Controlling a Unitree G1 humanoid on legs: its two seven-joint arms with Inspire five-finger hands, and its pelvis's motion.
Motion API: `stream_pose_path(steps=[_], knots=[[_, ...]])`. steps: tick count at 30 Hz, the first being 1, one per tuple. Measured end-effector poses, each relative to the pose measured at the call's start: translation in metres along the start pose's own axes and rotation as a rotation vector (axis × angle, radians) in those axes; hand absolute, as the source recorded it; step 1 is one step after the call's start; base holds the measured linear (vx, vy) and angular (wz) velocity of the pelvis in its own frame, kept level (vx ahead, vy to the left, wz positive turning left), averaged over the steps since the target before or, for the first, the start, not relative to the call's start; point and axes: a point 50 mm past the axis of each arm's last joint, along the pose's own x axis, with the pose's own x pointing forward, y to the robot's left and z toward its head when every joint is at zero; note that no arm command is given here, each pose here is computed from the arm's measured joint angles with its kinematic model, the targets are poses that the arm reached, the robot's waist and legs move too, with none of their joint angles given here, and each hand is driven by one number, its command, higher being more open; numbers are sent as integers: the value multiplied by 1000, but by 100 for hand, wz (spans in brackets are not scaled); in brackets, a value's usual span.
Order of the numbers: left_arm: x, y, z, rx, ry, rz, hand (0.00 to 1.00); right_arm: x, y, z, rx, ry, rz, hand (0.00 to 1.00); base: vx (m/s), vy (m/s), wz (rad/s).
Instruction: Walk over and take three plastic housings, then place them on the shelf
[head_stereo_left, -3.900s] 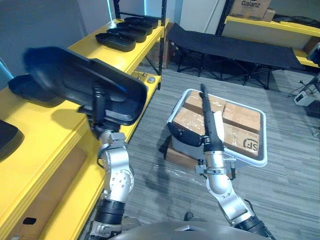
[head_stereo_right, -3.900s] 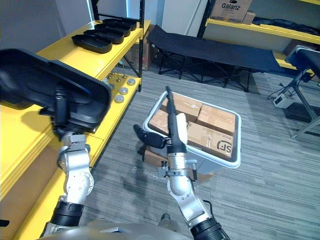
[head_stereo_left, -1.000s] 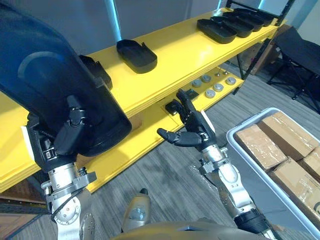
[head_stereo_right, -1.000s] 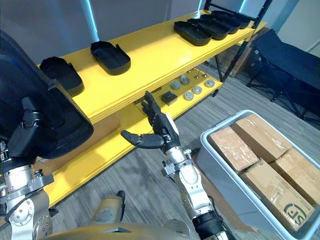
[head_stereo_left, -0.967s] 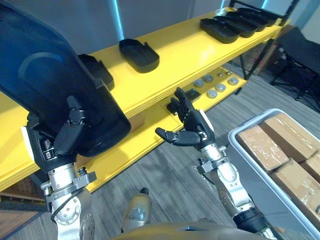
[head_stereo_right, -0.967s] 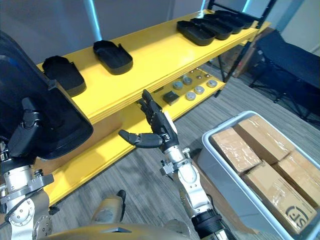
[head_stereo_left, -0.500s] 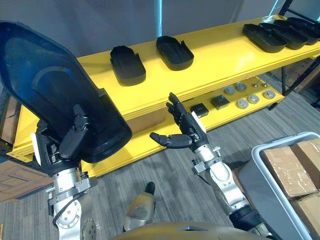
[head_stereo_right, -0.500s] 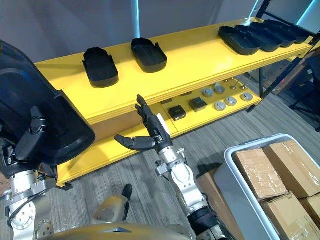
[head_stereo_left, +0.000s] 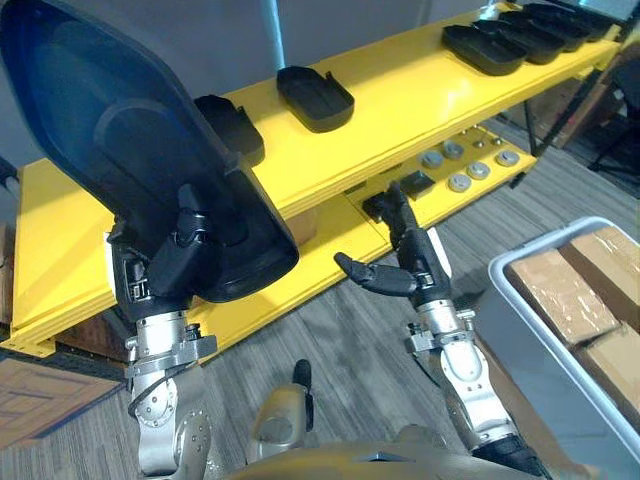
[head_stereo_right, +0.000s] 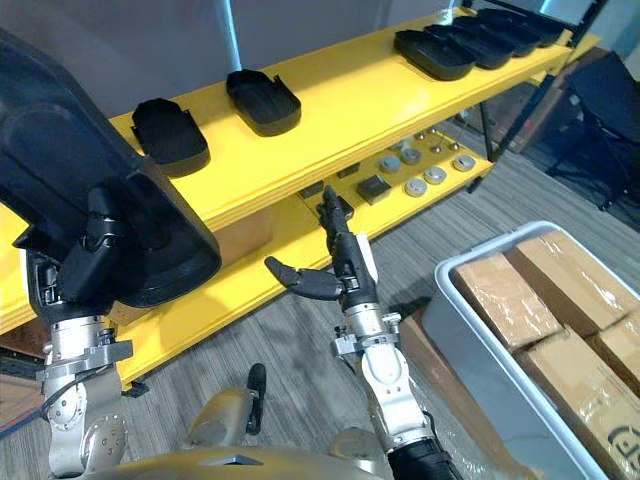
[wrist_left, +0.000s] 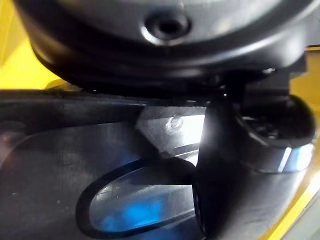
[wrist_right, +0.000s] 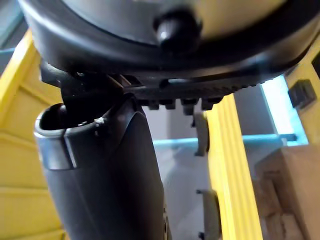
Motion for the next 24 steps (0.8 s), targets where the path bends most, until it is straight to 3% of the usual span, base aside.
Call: stream_pose_path(steps=[5,15,19,22,24], knots=[[-1,3,2,14,-13,36,0,-3,-4,6,1,-38,-39,100,-4,99,-10],[-10,26,6,147,54,105,0,12,24,24,121,-153,-81,100,202,54,28],[5,19,13,122,-13,66,0,31,20,41,47,-264,-57,100,251,-82,70],[30,-1,14,63,-84,-28,0,36,-4,73,-73,-430,-110,100,215,-220,147],[30,-3,13,51,-86,-30,0,35,-9,90,-82,-510,-123,100,269,-360,104]])
